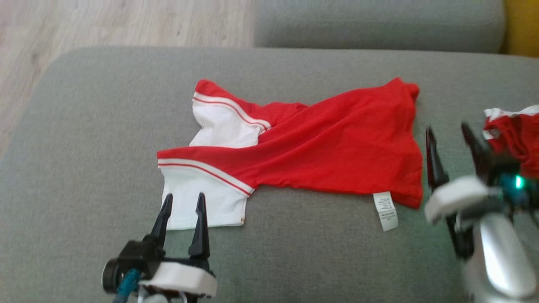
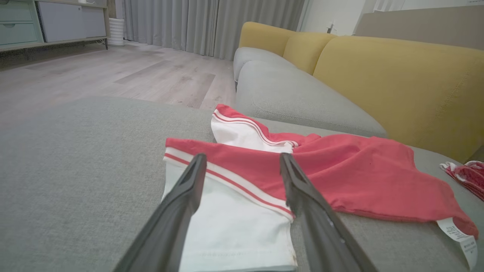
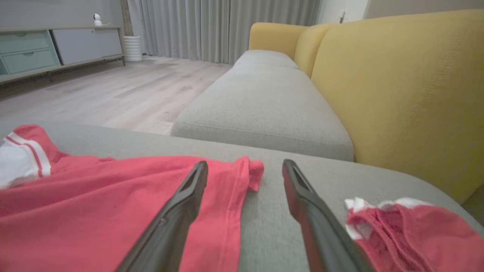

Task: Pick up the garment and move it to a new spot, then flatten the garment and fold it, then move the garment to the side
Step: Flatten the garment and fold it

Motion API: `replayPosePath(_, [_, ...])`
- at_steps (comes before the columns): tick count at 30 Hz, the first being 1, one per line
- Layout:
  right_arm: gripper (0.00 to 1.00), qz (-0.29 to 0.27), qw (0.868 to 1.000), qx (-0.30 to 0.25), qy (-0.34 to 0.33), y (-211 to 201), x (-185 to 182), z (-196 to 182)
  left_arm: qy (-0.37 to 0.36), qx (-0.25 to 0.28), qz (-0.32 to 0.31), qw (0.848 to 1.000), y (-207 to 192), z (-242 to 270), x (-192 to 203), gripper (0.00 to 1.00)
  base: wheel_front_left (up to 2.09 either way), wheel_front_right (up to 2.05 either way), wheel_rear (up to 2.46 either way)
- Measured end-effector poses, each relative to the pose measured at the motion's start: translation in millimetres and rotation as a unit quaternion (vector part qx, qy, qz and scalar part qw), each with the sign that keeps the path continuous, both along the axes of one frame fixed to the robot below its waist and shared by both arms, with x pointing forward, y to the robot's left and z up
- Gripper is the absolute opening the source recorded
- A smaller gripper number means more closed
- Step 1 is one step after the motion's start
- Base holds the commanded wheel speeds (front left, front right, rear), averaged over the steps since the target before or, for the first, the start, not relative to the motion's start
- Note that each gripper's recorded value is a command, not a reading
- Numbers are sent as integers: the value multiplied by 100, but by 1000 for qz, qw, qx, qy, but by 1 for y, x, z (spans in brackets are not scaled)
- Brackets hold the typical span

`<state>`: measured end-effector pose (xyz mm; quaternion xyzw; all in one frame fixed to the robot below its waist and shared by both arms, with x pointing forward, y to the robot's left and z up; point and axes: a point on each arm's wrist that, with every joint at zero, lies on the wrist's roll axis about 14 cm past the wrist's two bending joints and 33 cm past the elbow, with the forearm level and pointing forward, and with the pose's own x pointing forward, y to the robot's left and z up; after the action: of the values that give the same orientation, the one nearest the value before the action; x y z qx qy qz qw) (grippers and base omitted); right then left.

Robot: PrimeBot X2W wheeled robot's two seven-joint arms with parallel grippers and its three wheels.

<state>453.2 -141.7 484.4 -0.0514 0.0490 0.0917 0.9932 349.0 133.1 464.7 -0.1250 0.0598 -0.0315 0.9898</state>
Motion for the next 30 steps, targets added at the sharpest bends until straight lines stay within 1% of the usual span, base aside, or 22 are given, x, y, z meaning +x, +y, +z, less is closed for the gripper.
replayPosePath(5, [100,-12,1000,0,7,-10,-45,-10,11,-3,-1,1000,-2,-6,-13,100,0,0,0])
replayPosePath(8, [100,-11,999,32,15,-7,-68,-15,20,-3,-3,1000,-3,-11,-20,100,0,0,0])
replayPosePath(11, [100,-8,998,52,20,-3,-83,-17,26,-6,-1,1000,-3,-14,-24,100,0,0,0])
replayPosePath(14, [100,-6,998,59,23,-1,-88,-16,28,-5,-1,1000,-2,-15,-26,100,0,0,0])
replayPosePath(19, [100,3,998,61,18,5,-87,-10,26,-4,1,1000,-1,-14,-26,100,0,0,0])
replayPosePath(30, [100,9,998,60,22,9,-85,-11,24,-1,9,1000,4,-12,-27,100,0,0,0])
